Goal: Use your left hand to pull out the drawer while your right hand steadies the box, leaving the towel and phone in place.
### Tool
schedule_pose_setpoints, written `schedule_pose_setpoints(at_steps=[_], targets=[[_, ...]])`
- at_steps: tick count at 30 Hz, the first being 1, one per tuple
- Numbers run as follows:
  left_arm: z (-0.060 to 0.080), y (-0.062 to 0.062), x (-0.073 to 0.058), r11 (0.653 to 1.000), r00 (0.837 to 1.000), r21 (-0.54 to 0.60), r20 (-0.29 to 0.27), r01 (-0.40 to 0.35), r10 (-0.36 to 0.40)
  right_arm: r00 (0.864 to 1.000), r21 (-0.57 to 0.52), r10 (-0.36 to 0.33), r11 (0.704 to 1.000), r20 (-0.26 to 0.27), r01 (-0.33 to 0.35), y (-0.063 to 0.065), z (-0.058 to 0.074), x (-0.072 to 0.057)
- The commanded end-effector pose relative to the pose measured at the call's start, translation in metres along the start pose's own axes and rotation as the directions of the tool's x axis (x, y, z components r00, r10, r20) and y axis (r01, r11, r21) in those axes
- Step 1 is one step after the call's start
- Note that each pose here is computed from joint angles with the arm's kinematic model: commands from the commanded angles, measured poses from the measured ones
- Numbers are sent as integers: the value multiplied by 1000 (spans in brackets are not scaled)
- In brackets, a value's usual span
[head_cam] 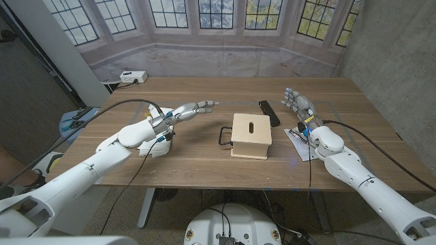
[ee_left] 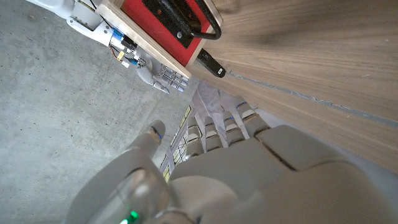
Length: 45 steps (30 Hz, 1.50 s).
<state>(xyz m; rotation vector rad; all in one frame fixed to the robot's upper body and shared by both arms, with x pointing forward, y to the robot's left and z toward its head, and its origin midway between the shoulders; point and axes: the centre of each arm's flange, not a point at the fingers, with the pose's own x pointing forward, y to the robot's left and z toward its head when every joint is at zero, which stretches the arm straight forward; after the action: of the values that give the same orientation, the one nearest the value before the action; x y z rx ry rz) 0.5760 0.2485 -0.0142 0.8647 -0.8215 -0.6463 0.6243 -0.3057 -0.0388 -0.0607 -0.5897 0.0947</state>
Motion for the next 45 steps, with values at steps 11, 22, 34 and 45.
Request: schedule_pose_setpoints(at_steps=[11,22,34,45], targets=[[23,34,4,945,985,278,-27,170,-169,1000,0,-4,1000,3,4,-2,0,-9],[33,50,11,910,976,358,-25,209,-215,1000,4,-16,1000,-4,16,-5,-3,-15],[44,58,18,866,961,427,-32,261,-274,1000,15,-30,999,-5,30,-5,-8,-18],[56,65,25,812,945,498,-49,304,-324,999,28,-43,999,-15,44,-7,-11,-21]])
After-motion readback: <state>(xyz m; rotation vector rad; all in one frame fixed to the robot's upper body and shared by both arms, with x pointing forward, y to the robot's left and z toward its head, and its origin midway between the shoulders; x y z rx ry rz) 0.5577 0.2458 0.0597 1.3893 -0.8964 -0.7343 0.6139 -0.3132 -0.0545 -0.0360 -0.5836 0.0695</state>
